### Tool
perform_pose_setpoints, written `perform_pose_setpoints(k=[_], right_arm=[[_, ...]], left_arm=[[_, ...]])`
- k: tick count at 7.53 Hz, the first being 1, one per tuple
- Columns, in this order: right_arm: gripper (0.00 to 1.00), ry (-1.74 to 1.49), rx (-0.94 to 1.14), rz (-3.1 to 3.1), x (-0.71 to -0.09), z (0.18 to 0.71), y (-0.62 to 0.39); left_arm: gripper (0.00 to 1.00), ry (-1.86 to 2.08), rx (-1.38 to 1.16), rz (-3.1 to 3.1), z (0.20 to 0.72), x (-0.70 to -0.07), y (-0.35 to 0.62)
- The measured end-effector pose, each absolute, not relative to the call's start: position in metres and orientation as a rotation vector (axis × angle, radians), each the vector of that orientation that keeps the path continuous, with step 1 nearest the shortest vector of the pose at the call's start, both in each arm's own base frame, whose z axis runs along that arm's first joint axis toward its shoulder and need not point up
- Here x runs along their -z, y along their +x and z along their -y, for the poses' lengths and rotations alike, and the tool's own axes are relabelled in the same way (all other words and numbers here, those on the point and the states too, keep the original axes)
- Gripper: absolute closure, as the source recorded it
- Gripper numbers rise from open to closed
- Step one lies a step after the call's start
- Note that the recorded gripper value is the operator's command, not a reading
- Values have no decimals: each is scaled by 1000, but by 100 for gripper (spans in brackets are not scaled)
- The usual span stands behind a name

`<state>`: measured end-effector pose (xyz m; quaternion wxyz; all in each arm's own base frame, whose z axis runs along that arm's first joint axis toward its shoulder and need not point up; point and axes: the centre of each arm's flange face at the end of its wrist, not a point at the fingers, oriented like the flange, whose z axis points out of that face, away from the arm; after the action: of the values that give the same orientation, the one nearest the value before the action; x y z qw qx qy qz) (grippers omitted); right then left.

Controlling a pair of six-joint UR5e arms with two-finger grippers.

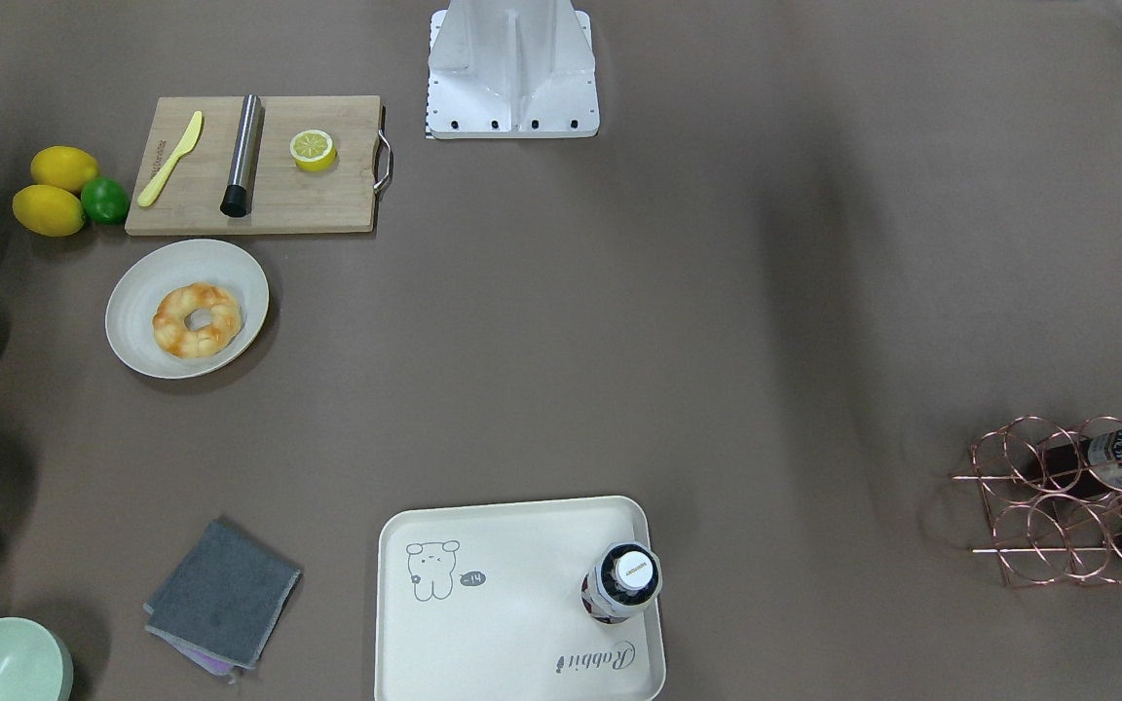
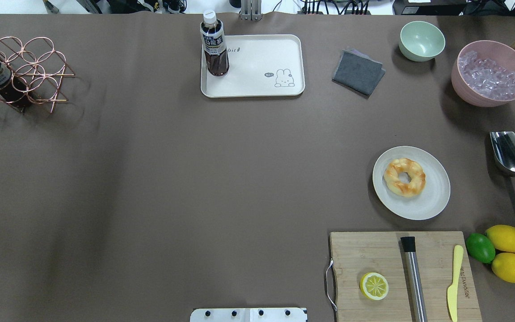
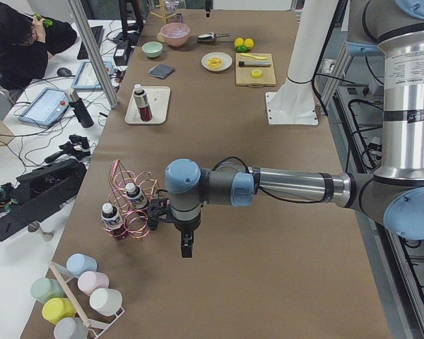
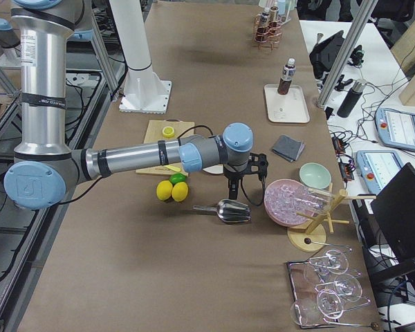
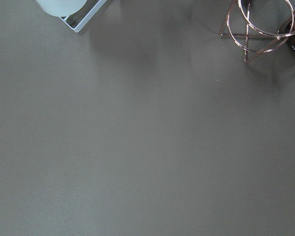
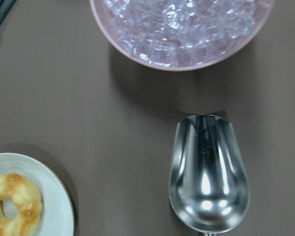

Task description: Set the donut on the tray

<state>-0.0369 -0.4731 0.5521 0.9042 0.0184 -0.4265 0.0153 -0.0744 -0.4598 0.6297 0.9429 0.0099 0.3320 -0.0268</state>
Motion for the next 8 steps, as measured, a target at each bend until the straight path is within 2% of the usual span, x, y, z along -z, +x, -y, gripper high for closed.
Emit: perform_pose_setpoints(k=[8], right_arm=[[0,-11,-16,883,-531,435,-223]], left_arm=[[2,12,62,-676,459,-632,-74]])
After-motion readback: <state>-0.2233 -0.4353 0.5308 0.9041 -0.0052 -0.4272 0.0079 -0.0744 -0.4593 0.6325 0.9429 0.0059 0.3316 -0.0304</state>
